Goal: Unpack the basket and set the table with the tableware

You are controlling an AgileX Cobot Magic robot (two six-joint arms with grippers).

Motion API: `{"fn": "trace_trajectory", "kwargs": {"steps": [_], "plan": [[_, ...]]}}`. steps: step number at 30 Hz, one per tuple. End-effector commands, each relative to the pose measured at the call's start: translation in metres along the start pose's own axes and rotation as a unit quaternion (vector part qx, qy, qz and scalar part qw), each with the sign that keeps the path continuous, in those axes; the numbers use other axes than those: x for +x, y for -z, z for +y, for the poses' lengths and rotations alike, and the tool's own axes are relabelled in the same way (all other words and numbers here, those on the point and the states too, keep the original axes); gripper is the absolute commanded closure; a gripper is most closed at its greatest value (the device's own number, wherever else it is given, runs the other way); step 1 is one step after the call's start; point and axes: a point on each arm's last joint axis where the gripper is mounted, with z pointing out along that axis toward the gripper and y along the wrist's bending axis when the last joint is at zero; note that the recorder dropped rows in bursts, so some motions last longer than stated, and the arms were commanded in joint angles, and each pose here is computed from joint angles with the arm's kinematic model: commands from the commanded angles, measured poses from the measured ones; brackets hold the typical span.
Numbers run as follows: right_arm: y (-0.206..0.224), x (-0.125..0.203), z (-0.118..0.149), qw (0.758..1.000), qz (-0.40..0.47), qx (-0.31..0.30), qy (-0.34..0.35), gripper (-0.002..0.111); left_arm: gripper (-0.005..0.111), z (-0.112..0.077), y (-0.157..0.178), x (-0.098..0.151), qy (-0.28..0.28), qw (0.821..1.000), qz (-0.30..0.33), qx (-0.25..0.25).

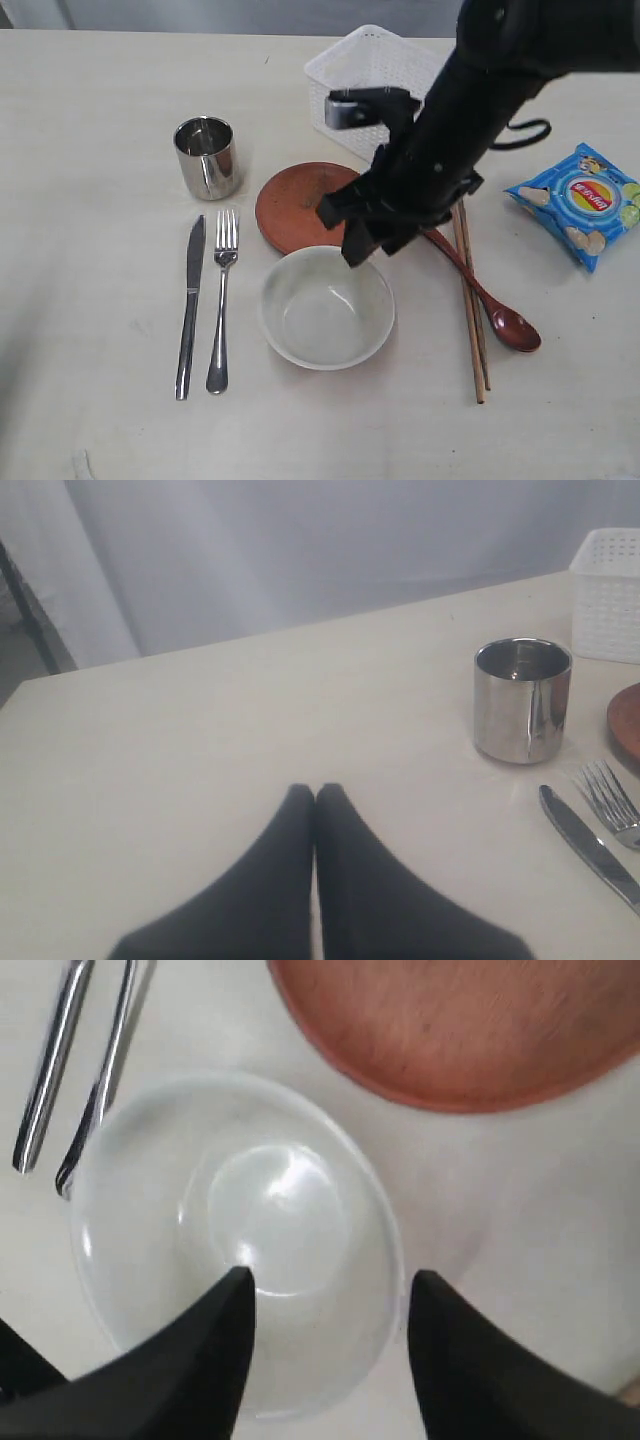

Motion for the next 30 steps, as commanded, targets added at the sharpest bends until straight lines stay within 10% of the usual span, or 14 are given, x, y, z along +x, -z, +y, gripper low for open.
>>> {"fn": "trace_trajectory", "kwargs": {"steps": [1,3,8,30], "plan": [[0.041,-0.025,-0.002,0.996,-0.033,0.078,-0.004,0.062,0.107,0.000,0.000,0.000,0.004,1.000,-0.004,-0.002],[0.049,-0.036,0.001,0.995,-0.072,0.074,-0.002,0.064,0.107,0.000,0.000,0.000,0.004,1.000,-0.004,-0.002],[0.010,-0.058,-0.007,0.994,-0.091,0.049,-0.020,0.109,0.107,0.000,0.000,0.000,0.004,1.000,-0.004,-0.002],[-0.101,-0.116,-0.042,0.997,-0.055,0.042,-0.017,0.109,0.107,0.000,0.000,0.000,0.004,1.000,-0.004,-0.002]]}}
